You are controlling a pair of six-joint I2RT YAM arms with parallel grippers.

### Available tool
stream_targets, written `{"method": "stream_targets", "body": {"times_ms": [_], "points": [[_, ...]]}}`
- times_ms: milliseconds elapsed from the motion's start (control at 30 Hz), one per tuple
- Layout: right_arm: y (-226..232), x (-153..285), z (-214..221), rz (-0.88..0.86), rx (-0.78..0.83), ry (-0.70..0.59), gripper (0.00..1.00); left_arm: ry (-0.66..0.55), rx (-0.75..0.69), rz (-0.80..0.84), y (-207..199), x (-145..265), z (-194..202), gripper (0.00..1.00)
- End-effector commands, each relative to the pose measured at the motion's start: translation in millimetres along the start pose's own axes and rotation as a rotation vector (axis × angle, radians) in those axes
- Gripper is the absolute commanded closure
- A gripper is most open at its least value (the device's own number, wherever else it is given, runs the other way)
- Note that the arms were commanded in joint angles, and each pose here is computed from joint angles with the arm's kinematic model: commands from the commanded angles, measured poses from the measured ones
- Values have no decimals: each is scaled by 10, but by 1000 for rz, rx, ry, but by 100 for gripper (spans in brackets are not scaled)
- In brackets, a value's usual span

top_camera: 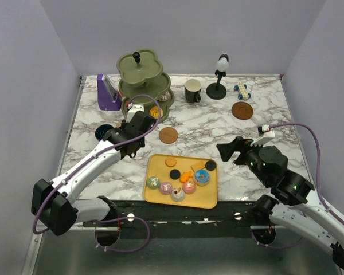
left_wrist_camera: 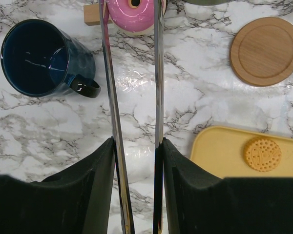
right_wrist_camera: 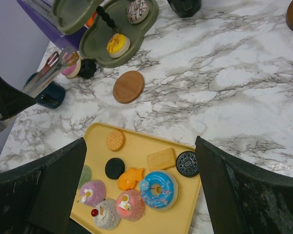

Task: Serve the afternoon tea
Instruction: Place the desert on the desert table.

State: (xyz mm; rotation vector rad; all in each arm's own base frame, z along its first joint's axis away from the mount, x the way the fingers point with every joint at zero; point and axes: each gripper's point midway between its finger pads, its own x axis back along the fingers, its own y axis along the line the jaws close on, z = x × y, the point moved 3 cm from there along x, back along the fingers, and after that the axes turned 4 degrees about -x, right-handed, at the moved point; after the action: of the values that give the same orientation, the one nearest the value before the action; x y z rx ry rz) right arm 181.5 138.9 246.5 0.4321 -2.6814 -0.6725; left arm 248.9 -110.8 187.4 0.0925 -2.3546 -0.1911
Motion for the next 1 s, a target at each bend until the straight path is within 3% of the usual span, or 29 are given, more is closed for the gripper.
{"method": "stream_targets", "body": {"times_ms": [0,967], "points": [[26,-1,49,-29,10,15,0,-41,12,17,-42,-131,-224,70],[26,-37,97,-25,21,35,0,-45,81,-42,69,-928,-812,72]]}}
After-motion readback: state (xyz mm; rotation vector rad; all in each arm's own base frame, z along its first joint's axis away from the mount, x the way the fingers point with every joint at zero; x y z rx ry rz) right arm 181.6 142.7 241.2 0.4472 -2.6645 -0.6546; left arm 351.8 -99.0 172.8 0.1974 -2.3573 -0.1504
